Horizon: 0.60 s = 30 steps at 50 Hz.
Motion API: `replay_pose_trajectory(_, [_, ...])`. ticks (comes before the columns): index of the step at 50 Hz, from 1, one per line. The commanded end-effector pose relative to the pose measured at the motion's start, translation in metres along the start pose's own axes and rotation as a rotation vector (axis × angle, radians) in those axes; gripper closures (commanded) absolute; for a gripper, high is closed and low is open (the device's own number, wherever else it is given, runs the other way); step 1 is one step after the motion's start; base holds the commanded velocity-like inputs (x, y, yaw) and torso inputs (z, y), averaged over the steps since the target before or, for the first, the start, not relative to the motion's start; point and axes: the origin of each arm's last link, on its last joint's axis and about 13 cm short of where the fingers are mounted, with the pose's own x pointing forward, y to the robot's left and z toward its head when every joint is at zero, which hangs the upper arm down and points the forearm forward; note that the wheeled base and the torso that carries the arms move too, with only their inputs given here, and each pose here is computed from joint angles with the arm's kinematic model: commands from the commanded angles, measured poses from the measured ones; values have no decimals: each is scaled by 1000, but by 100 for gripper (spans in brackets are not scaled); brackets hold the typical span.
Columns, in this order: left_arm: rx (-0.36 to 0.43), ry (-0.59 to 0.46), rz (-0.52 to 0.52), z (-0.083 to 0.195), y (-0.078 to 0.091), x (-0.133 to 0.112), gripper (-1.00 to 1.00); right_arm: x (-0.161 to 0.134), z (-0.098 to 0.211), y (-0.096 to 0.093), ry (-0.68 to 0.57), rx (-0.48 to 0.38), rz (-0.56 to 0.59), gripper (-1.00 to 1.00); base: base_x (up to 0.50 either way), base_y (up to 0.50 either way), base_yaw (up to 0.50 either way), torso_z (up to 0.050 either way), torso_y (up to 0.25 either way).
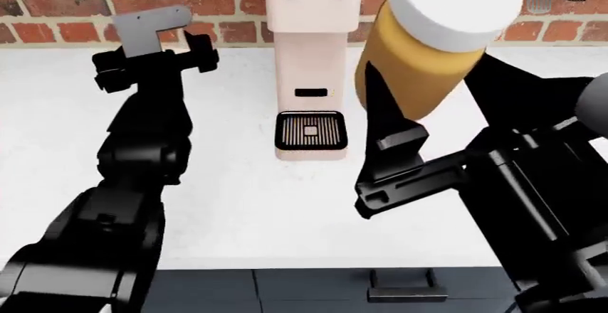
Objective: Pick the bar and peanut butter from the counter and place them in the cabinets closest to them.
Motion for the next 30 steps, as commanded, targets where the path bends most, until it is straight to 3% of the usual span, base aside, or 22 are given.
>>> replay_pose_trajectory(1, [-2, 52, -40, -11, -6, -3, -100, -10, 23, -3, -135, -29, -31, 100, 0, 0, 0, 0, 0])
replay_pose_trajectory(6, [-25, 50, -46, -10, -5, -2, -100, -11, 33, -6, -210, -40, -54, 100, 77, -1, 0, 0, 0])
replay_pose_trajectory(23, [-63, 38, -40, -8, -3, -1, -100, -17, 76, -1, -307, -101, -90, 100, 500, -5, 0, 0, 1])
replay_pose_trajectory(30, [-60, 33, -41, -8, -3, -1, -100, -16, 77, -2, -303, -109, -97, 100, 500, -5, 0, 0, 0])
